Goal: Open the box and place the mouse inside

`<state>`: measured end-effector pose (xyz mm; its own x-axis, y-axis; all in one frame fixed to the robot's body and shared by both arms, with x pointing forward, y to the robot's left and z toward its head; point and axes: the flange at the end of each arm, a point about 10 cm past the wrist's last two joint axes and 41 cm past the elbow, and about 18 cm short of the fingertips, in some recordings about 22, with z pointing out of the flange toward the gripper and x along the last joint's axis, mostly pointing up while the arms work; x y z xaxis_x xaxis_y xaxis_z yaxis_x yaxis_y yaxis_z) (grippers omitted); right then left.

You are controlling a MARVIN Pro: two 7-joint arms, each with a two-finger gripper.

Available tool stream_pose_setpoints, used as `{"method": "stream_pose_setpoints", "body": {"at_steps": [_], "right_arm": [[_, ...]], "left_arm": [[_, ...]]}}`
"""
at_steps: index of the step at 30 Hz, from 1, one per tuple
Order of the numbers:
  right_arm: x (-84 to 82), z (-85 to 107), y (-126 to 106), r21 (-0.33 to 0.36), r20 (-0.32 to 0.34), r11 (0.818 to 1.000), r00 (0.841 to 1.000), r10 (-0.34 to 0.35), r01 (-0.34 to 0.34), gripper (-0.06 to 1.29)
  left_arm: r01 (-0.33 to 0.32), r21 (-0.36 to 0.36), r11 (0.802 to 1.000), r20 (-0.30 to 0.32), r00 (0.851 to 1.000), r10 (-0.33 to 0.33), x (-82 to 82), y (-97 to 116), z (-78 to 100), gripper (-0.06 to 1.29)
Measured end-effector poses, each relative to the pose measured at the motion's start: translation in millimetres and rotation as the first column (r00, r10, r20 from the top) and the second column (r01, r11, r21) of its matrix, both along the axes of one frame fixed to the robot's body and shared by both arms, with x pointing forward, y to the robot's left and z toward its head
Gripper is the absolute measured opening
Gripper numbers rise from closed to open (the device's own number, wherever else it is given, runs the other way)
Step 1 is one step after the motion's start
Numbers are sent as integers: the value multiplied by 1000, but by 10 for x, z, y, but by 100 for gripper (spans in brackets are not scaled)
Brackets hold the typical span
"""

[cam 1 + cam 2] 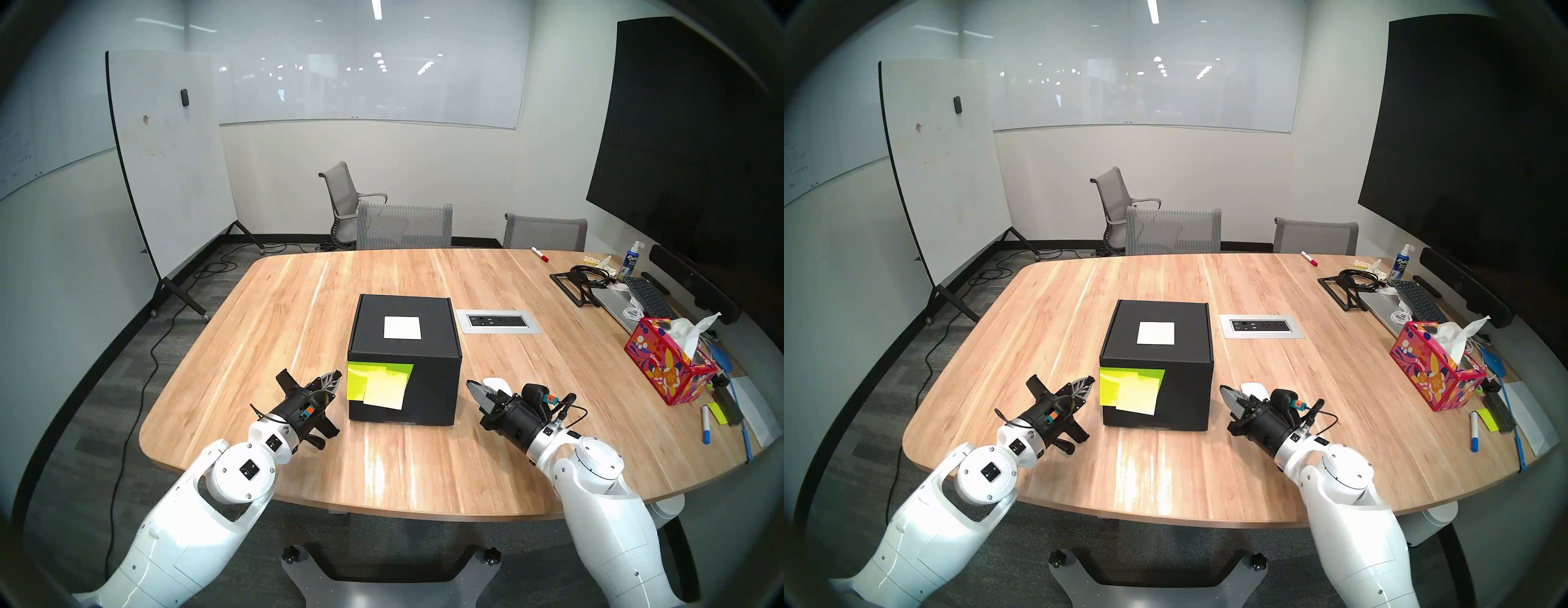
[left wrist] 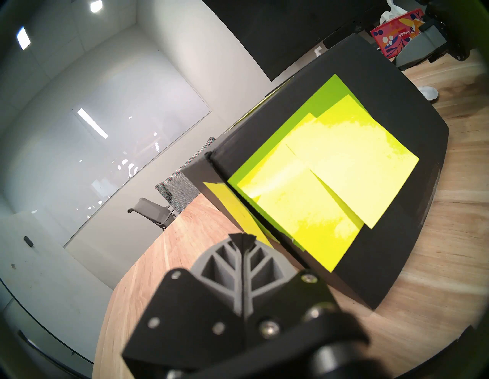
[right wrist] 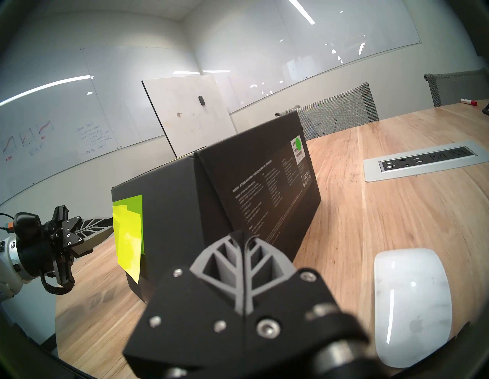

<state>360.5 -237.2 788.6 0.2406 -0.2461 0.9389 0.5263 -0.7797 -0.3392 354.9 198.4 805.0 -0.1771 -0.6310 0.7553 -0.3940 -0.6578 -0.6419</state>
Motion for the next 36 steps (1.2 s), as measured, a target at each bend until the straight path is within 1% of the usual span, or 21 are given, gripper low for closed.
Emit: {"method": "stream_pose_setpoints", "body": {"at_steps": [36], "right_arm": [[0,0,0,0,0,1000,1000,0,0,-3]], "left_arm": [[0,0,1000,0,1000,0,0,0,0,-2]]}}
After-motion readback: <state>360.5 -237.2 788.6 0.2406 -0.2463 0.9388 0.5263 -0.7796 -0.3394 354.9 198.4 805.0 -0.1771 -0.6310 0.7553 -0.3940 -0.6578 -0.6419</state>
